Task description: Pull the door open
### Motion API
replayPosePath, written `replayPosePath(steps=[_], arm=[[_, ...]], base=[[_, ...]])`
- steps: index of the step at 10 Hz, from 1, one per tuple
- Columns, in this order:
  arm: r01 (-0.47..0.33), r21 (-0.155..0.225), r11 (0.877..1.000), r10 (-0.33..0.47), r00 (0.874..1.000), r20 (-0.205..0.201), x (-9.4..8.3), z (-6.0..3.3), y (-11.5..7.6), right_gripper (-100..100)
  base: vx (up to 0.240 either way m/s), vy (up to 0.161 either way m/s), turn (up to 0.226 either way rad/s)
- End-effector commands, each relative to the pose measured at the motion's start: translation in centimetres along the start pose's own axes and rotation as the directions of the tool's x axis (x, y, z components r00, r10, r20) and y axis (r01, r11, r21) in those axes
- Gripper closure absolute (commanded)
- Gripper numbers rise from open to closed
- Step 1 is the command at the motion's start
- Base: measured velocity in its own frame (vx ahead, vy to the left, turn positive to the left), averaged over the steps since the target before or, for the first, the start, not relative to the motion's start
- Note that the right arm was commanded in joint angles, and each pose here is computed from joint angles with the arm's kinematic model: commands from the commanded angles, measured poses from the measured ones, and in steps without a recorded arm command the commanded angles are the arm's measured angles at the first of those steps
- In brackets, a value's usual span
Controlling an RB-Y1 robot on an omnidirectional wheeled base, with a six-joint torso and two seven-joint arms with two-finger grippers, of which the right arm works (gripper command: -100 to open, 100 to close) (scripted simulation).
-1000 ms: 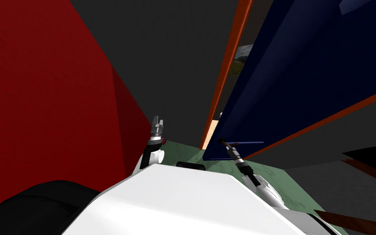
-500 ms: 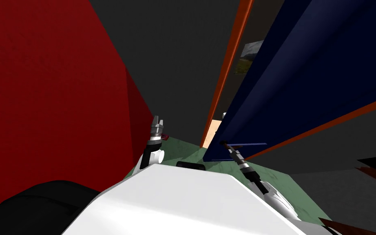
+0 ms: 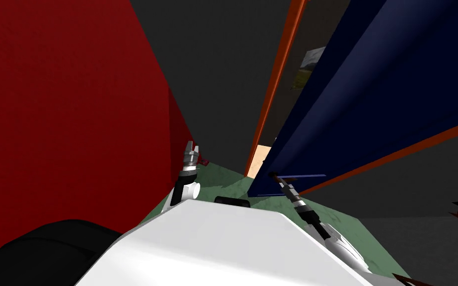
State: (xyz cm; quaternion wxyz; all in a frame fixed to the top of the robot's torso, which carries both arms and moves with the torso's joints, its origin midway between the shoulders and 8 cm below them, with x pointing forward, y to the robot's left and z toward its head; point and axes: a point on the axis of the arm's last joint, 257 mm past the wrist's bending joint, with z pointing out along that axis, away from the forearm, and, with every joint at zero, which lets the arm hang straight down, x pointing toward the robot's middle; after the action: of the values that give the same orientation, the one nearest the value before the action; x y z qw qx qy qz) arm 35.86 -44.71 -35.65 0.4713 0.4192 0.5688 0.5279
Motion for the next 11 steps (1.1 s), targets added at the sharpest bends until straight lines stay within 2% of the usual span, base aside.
replayPosePath(steps=[1,5,6,11], arm=[[0.004,0.003,1.0,-0.004,1.0,-0.002,-0.27,-0.58,-0.08,100],[0.008,0.001,1.0,-0.008,1.0,-0.008,-0.62,-1.45,0.12,100],[0.001,0.004,1.0,-0.001,1.0,-0.012,-0.22,-1.31,-0.12,100],[0.004,0.003,1.0,-0.004,1.0,-0.015,-0.34,-1.44,-0.06,100]], base=[[-0.231,-0.101,0.167],[-0.21,-0.097,0.153],[-0.093,-0.036,0.025],[-0.195,-0.095,0.17]])
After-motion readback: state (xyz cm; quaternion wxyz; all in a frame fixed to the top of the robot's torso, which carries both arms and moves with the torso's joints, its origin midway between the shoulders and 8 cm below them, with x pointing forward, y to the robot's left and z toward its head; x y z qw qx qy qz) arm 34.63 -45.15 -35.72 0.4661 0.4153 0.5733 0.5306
